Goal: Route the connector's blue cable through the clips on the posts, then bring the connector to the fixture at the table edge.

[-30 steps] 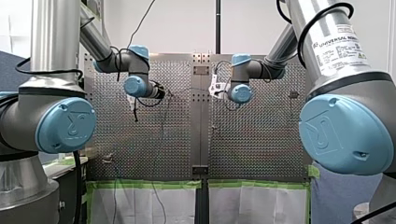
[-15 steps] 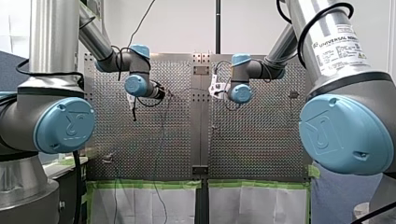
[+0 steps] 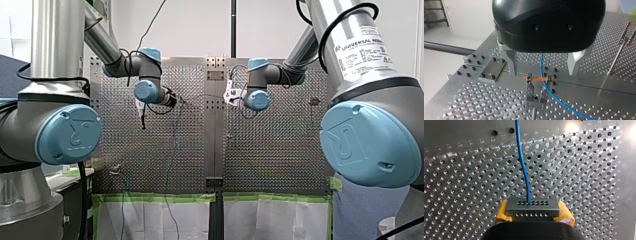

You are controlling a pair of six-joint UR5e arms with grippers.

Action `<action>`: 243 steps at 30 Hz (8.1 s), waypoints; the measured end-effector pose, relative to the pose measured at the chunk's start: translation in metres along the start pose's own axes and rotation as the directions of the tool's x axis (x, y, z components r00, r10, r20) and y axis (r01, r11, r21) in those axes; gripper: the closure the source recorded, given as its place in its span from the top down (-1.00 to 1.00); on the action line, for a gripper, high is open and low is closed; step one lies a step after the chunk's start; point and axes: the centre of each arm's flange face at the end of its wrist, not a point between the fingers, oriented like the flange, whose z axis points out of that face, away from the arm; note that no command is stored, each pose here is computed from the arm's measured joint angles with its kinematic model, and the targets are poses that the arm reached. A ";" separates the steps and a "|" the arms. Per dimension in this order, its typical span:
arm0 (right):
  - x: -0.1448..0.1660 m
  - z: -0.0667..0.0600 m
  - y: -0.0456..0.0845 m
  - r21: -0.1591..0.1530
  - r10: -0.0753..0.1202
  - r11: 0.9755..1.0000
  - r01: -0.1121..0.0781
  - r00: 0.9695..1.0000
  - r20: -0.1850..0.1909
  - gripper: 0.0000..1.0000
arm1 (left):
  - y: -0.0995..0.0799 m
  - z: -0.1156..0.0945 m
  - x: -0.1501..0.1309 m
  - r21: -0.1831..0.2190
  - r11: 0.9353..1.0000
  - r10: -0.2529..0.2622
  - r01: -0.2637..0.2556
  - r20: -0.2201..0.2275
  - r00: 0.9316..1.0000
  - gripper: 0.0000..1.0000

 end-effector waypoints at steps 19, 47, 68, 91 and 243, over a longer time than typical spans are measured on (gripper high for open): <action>0.000 0.000 0.000 0.002 0.000 1.000 0.000 1.000 0.000 -1.00 | -0.062 0.017 -0.001 0.000 0.997 0.071 -0.071 -0.014 0.997 1.00; 0.000 0.000 -0.001 0.010 0.000 1.000 0.000 1.000 0.003 -1.00 | -0.105 0.051 0.012 -0.060 0.994 0.086 -0.086 -0.016 0.996 1.00; -0.001 -0.001 -0.002 0.011 0.000 1.000 0.000 1.000 0.006 -1.00 | -0.098 0.081 0.017 -0.095 0.992 0.086 -0.085 0.004 0.996 1.00; -0.002 -0.002 -0.004 0.013 -0.001 1.000 0.000 1.000 0.016 -1.00 | -0.088 0.086 0.014 -0.139 0.985 0.105 -0.103 0.008 0.994 -0.57; -0.160 -0.041 0.169 -0.182 -0.014 0.982 0.048 0.983 0.184 -1.00 | -0.149 0.077 0.207 0.044 0.994 0.104 -0.100 -0.087 0.991 -1.00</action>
